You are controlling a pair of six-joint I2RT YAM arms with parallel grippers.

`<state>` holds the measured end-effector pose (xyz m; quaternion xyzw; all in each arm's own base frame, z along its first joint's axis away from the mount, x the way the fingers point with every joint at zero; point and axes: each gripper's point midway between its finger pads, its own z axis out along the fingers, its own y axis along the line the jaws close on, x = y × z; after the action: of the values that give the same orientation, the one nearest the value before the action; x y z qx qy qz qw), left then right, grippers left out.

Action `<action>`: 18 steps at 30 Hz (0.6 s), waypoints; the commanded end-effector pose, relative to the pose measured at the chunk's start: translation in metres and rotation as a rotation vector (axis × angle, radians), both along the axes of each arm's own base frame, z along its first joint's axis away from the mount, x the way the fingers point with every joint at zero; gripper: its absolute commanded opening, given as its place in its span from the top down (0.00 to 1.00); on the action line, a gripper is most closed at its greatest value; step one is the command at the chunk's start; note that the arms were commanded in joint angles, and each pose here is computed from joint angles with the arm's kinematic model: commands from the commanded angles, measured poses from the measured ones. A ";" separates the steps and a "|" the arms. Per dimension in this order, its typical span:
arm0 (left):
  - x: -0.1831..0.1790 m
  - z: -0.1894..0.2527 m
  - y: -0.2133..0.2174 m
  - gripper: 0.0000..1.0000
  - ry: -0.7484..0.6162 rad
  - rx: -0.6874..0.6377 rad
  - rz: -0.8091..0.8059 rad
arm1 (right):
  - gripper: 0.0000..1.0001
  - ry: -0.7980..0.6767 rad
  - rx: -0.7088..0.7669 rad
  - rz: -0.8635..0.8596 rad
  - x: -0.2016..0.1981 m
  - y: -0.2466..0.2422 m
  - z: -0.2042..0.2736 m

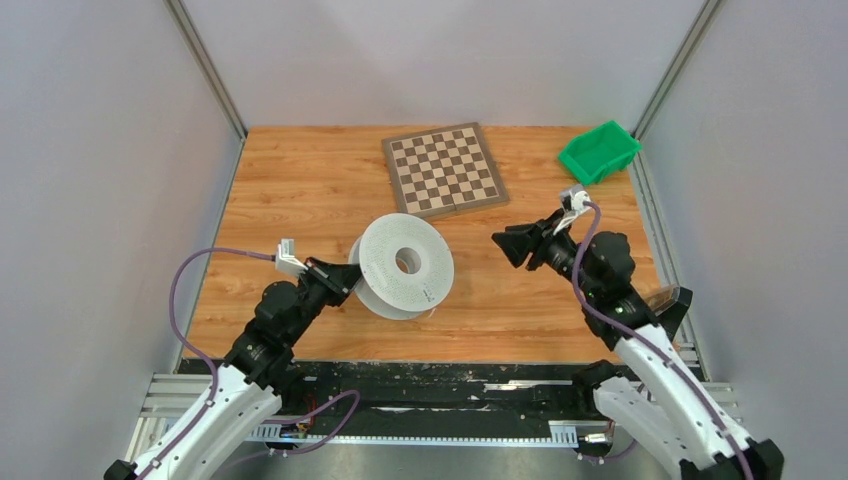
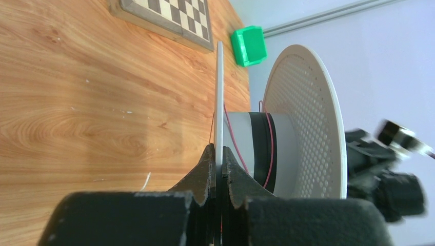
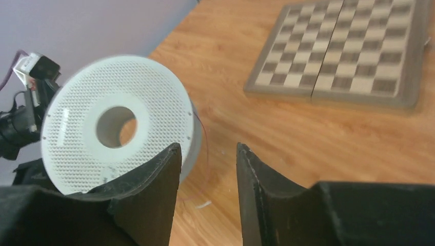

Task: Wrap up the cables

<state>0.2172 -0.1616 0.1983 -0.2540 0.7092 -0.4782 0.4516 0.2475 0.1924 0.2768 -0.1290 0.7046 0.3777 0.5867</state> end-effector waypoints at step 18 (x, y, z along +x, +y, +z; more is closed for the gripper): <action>-0.007 0.081 -0.017 1.00 -0.186 -0.143 -0.100 | 0.51 0.462 0.330 0.695 -0.048 0.060 -0.116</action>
<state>0.2128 -0.1747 0.2165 -0.2266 0.7036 -0.5096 0.4403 0.2118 0.2452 0.1284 -0.1177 0.7263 0.6341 0.2379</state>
